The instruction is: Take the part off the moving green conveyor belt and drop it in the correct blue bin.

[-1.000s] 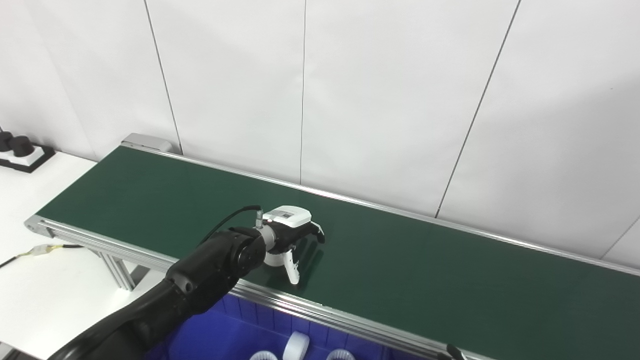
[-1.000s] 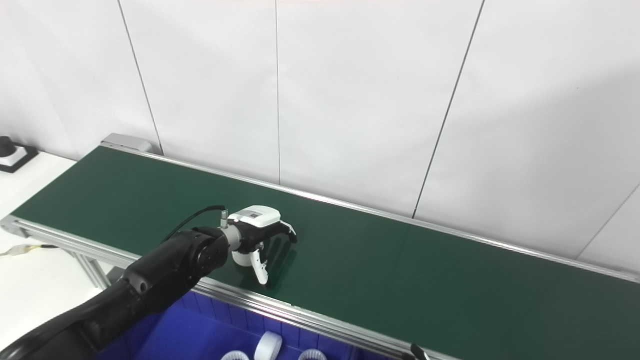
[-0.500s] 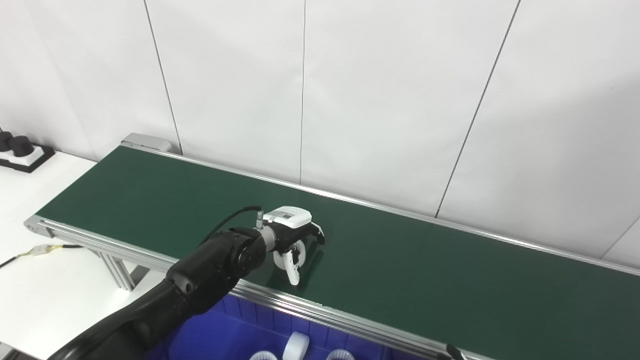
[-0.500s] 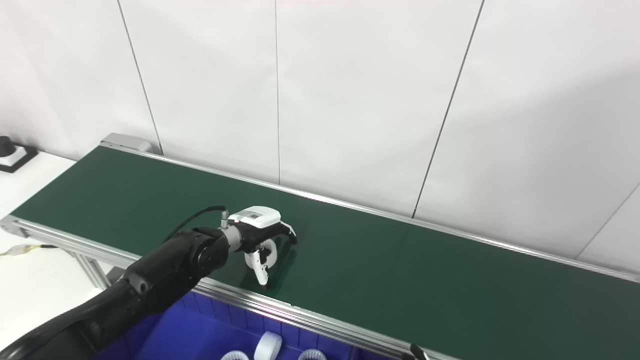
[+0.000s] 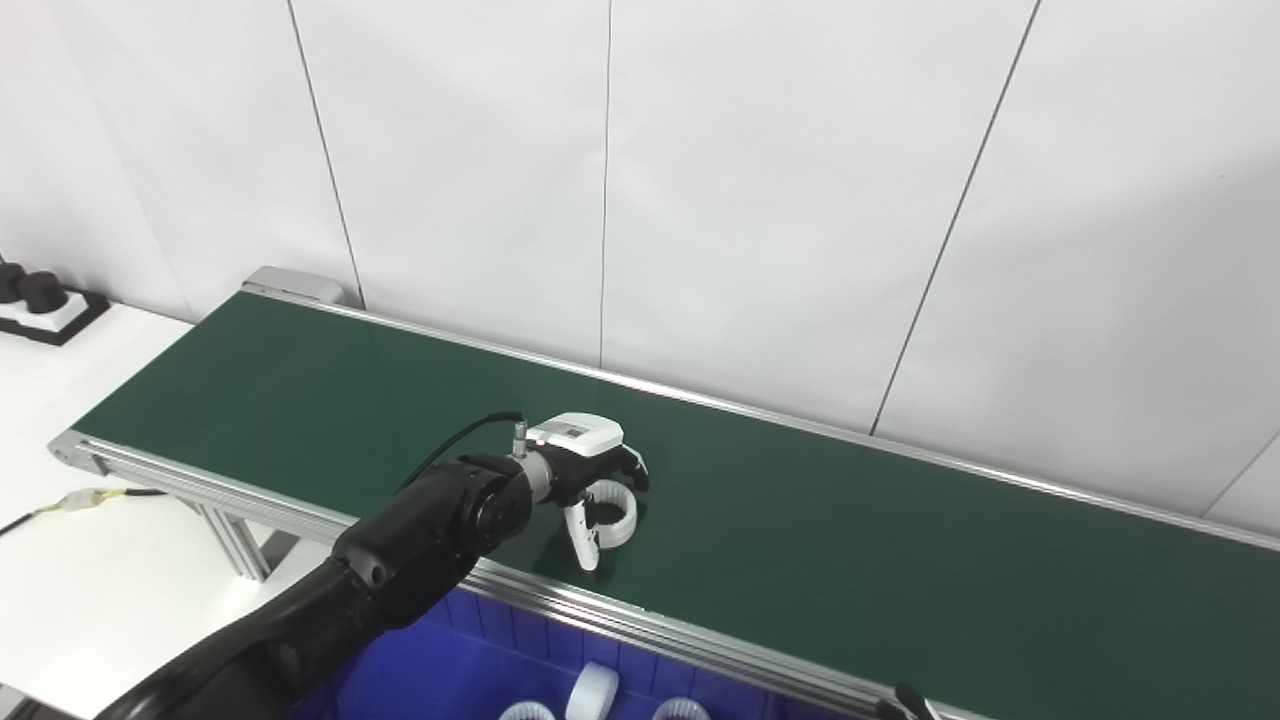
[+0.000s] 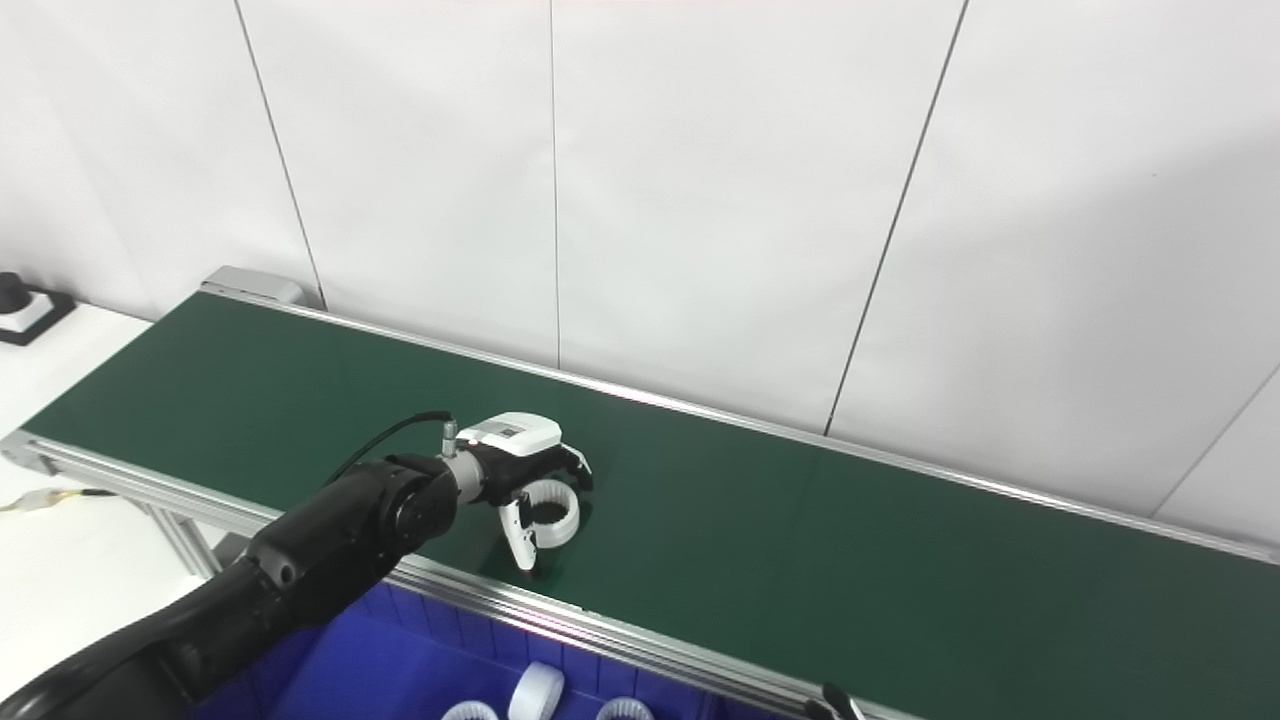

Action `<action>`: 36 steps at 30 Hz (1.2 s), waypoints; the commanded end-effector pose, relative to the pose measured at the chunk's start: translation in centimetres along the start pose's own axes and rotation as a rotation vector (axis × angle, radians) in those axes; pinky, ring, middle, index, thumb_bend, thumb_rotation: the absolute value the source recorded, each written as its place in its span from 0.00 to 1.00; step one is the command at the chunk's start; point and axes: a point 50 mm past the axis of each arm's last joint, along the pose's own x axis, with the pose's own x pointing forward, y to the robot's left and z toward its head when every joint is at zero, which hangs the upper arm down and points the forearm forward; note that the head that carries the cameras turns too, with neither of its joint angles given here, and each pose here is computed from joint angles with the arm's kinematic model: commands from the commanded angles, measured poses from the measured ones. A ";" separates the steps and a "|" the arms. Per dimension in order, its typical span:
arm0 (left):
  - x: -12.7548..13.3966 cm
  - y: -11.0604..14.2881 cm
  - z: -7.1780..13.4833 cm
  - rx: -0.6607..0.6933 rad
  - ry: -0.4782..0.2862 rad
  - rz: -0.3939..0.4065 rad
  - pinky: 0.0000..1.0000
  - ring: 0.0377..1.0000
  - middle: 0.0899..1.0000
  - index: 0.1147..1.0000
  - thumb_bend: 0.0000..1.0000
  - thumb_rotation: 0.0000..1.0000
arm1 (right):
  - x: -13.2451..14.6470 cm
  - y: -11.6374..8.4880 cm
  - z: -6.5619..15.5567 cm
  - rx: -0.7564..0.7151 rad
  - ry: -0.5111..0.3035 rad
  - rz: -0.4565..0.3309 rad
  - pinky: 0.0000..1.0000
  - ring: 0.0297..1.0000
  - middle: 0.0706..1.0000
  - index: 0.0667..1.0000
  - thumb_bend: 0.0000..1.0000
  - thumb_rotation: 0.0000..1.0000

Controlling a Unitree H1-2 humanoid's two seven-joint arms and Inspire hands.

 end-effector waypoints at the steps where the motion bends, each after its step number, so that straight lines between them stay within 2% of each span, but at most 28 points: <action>1: -0.2 2.4 -0.3 0.026 -0.007 0.065 0.86 0.82 0.81 0.74 0.91 0.04 | 0.5 0.1 1.3 0.003 -0.077 -0.002 0.77 0.83 0.86 0.91 0.24 0.54; 6: -0.1 2.1 -0.2 0.031 -0.018 0.077 0.86 0.81 0.79 0.72 0.90 0.03 | 0.5 0.1 1.3 0.000 -0.073 -0.004 0.76 0.83 0.85 0.91 0.25 0.54; 8: 0.0 1.7 -0.2 0.029 -0.034 0.101 0.80 0.75 0.73 0.67 0.89 0.01 | 0.5 0.0 1.3 0.000 -0.077 -0.002 0.77 0.83 0.85 0.91 0.25 0.54; 9: 0.0 1.6 -0.2 0.028 -0.041 0.111 0.73 0.67 0.66 0.62 0.87 0.00 | 0.5 0.0 1.3 0.000 -0.079 -0.001 0.76 0.83 0.85 0.91 0.24 0.53; 10: 0.1 1.3 -0.1 0.026 -0.050 0.128 0.71 0.64 0.64 0.60 0.87 0.00 | 0.5 0.0 1.3 0.002 -0.078 -0.002 0.76 0.83 0.85 0.91 0.24 0.53; 11: 0.2 1.2 -0.1 0.024 -0.057 0.140 0.66 0.56 0.51 0.51 0.67 0.00 | 0.5 0.0 1.3 0.004 -0.076 -0.003 0.76 0.83 0.85 0.91 0.25 0.53; 13: 0.3 0.4 -0.1 0.008 -0.081 0.176 0.62 0.51 0.45 0.44 0.55 0.00 | 0.4 0.0 1.3 0.001 -0.076 -0.004 0.76 0.82 0.85 0.91 0.25 0.53; 16: 0.7 -0.7 0.1 -0.007 -0.099 0.195 0.61 0.48 0.44 0.41 0.51 0.00 | 0.3 0.0 1.4 -0.001 -0.077 -0.004 0.75 0.82 0.85 0.91 0.24 0.52; 24: 1.1 -1.6 0.4 -0.004 -0.112 0.208 0.58 0.46 0.43 0.43 0.50 0.00 | 0.4 -0.1 1.3 -0.004 -0.078 -0.003 0.75 0.82 0.85 0.90 0.24 0.52; 36: 0.9 -1.4 1.1 -0.031 -0.134 0.213 0.58 0.46 0.44 0.42 0.50 0.00 | 0.4 -0.1 1.4 0.003 -0.064 -0.010 0.75 0.81 0.85 0.90 0.26 0.52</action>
